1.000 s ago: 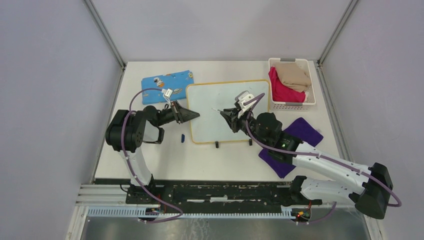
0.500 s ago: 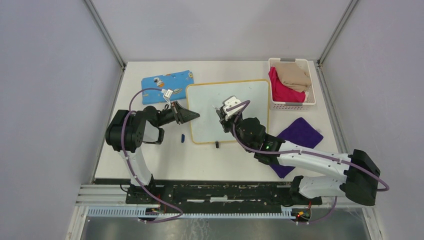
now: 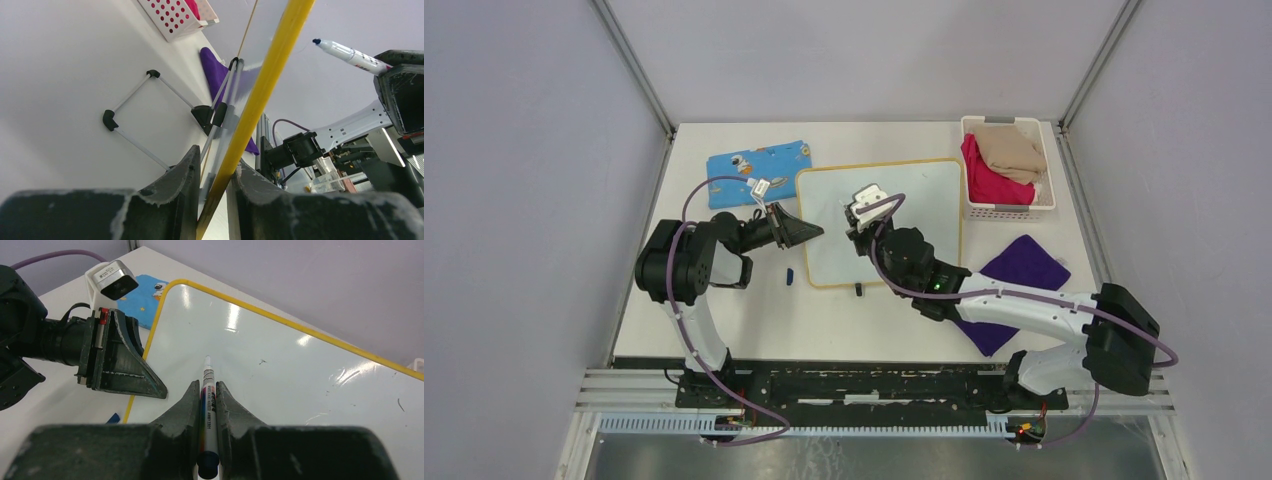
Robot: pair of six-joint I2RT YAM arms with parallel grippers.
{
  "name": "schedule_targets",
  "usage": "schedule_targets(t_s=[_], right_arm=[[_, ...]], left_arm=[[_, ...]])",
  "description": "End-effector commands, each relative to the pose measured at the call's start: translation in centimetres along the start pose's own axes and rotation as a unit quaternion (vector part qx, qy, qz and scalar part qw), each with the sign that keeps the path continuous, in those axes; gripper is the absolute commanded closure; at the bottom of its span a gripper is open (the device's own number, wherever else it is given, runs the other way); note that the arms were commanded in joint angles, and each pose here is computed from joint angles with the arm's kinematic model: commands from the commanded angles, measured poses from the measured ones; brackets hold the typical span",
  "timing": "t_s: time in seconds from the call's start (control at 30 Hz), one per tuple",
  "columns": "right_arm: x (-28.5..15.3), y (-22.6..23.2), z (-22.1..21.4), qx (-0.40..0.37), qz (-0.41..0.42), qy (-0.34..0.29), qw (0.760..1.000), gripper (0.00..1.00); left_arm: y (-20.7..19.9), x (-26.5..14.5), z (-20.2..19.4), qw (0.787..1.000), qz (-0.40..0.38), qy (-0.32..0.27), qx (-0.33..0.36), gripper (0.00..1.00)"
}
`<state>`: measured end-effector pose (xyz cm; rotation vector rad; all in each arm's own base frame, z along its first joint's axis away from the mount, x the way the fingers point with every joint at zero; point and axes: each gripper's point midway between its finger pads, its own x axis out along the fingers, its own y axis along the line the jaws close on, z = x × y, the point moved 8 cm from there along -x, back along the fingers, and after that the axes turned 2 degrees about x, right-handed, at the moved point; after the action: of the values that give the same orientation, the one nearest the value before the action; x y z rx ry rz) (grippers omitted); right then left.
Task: Write a sentence on the whiteboard
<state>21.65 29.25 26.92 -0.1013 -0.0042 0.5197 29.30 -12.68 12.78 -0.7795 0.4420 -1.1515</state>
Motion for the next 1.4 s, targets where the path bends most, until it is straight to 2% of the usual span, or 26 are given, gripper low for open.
schedule_targets(t_s=[0.0,1.37], right_arm=[[0.9,0.4,2.9,0.03,-0.014,-0.044,0.998,1.0],[4.4,3.0,2.6,0.048,-0.007,-0.036,0.998,1.0]], left_arm=[[-1.4,-0.1,0.6,0.995,-0.039,-0.016,0.092,0.98],[-1.1,-0.1,0.6,0.995,-0.03,-0.014,0.093,0.98]])
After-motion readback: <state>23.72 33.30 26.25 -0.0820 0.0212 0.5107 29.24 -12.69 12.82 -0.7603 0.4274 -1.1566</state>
